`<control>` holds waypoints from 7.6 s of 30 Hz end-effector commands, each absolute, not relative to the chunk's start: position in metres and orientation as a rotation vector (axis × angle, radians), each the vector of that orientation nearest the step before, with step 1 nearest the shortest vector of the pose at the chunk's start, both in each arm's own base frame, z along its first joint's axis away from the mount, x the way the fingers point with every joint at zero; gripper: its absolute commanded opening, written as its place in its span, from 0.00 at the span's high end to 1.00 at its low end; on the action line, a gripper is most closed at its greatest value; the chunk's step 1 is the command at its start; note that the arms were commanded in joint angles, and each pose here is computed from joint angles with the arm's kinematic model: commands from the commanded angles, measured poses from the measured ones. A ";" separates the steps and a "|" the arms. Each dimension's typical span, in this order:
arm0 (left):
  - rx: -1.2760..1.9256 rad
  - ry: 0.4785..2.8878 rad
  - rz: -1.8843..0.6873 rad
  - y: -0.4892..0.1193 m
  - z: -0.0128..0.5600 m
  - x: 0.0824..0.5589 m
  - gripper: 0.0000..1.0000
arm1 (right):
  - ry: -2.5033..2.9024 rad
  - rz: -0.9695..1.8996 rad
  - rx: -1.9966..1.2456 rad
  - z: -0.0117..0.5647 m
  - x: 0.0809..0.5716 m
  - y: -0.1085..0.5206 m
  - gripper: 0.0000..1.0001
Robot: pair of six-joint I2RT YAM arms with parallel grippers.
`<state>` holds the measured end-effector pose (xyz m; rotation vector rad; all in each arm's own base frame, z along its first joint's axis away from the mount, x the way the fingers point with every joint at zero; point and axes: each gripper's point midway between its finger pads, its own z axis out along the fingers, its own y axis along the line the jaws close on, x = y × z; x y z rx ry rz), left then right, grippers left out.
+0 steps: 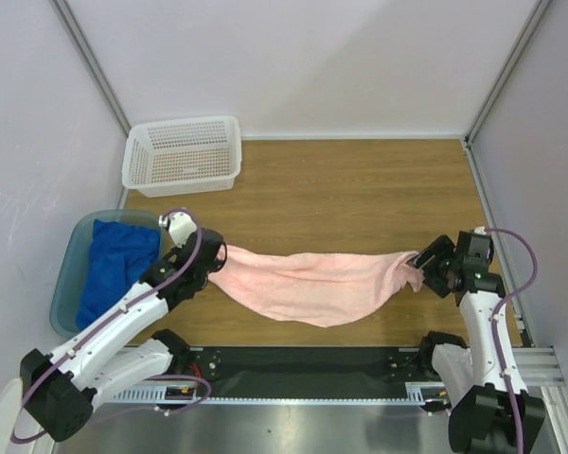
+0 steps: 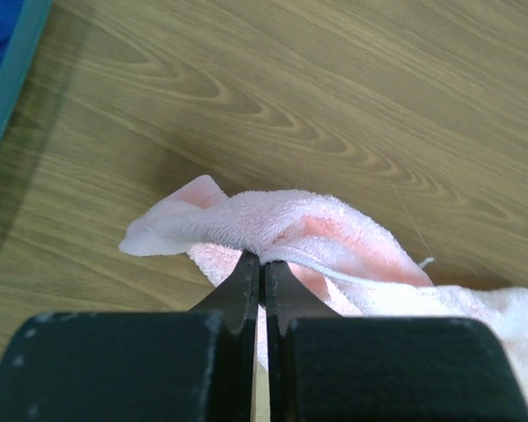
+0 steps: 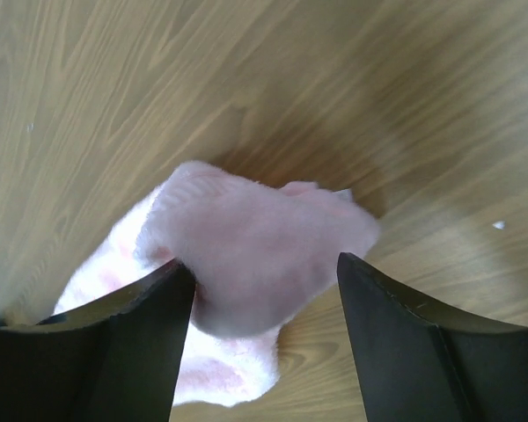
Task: Fold and stack the towels
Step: Flatten out the crumpled towel
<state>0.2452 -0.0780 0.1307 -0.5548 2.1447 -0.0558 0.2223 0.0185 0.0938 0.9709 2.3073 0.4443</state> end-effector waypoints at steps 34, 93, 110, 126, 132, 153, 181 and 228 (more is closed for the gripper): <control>-0.672 2.078 -0.075 -0.062 0.117 0.254 1.00 | 1.636 0.936 1.833 0.105 0.234 0.013 0.01; -0.693 2.000 -0.084 -0.053 0.128 0.255 1.00 | 1.538 0.834 2.011 0.039 0.255 -0.019 1.00; -0.628 1.643 -0.169 -0.047 0.304 0.288 1.00 | 1.577 0.665 0.643 0.311 0.354 -0.032 1.00; -0.646 1.683 -0.437 -0.048 0.337 0.223 1.00 | 1.382 0.378 -0.066 0.406 0.254 0.041 1.00; -0.771 1.808 -0.429 -0.041 0.276 0.198 1.00 | 1.529 0.418 0.035 0.353 0.233 0.044 1.00; -0.990 2.074 -0.092 -0.050 0.120 0.299 0.99 | 2.071 0.435 0.417 0.153 0.346 0.013 1.00; -1.066 2.169 -0.125 -0.003 0.097 0.310 1.00 | 1.943 0.240 0.653 0.170 0.343 -0.066 1.00; -1.318 1.767 -0.687 -0.091 0.117 0.349 0.00 | 2.060 0.354 0.695 0.124 0.374 -0.058 1.00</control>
